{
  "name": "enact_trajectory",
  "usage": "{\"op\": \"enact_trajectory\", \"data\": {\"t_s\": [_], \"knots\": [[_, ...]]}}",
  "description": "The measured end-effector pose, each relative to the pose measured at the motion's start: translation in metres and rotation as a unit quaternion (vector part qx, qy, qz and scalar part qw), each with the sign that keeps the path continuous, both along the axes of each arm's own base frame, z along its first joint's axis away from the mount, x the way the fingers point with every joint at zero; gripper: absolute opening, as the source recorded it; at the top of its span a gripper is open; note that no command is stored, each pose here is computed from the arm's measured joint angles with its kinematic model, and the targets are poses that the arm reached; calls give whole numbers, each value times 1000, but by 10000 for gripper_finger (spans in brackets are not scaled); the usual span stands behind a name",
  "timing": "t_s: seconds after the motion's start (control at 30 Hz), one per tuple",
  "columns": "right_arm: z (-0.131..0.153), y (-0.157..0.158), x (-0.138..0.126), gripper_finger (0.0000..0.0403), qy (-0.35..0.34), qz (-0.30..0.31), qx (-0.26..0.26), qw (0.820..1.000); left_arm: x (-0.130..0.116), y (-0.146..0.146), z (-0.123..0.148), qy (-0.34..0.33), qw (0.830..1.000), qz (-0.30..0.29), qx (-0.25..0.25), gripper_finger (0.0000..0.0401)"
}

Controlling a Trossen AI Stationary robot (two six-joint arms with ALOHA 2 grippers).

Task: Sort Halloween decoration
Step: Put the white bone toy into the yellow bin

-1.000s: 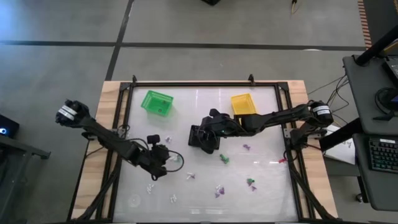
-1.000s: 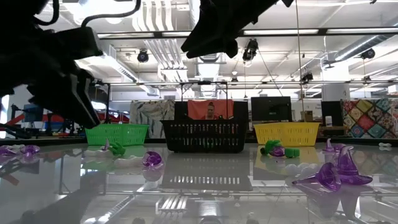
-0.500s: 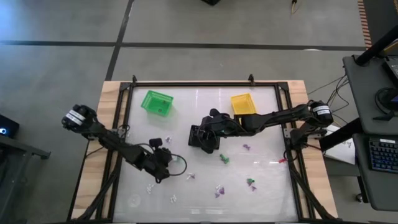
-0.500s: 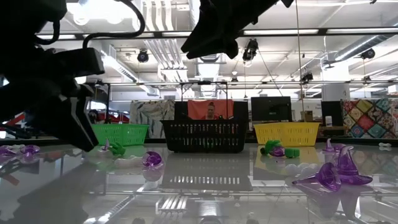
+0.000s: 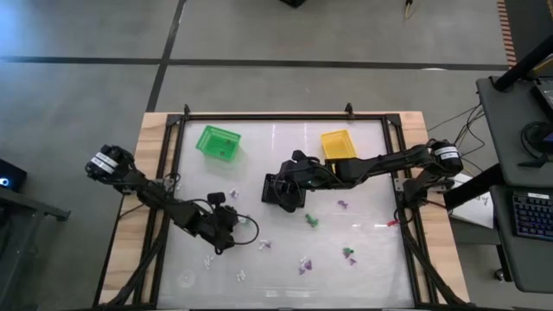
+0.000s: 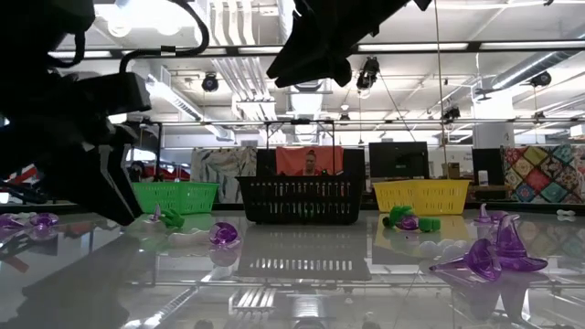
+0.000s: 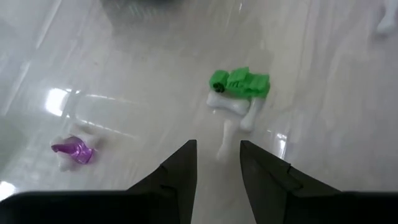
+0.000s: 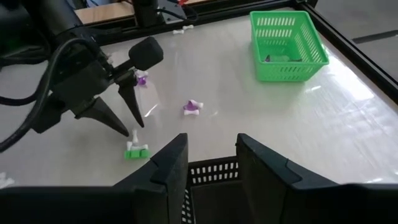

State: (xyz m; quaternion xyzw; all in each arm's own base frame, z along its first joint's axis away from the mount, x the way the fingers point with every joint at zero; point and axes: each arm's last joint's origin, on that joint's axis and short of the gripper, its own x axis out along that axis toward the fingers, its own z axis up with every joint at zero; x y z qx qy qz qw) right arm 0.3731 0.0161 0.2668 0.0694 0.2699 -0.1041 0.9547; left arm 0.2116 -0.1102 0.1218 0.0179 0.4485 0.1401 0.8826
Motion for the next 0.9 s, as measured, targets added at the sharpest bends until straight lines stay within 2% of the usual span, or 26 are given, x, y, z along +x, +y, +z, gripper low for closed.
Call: {"op": "enact_trajectory", "data": {"t_s": [0.27,0.43,0.63,0.9], "knots": [[0,0,0,125,0,-1,1,1000,-4,2,-10,-39,999,-7,-20,102],[0,0,0,127,0,-1,1,1000,-10,6,-17,-52,998,4,-37,70],[0,0,0,124,-1,-3,5,1000,-14,8,-21,-53,998,12,-43,11],[-1,0,0,123,0,-4,5,1000,-14,8,-21,-57,997,27,-49,1]]}}
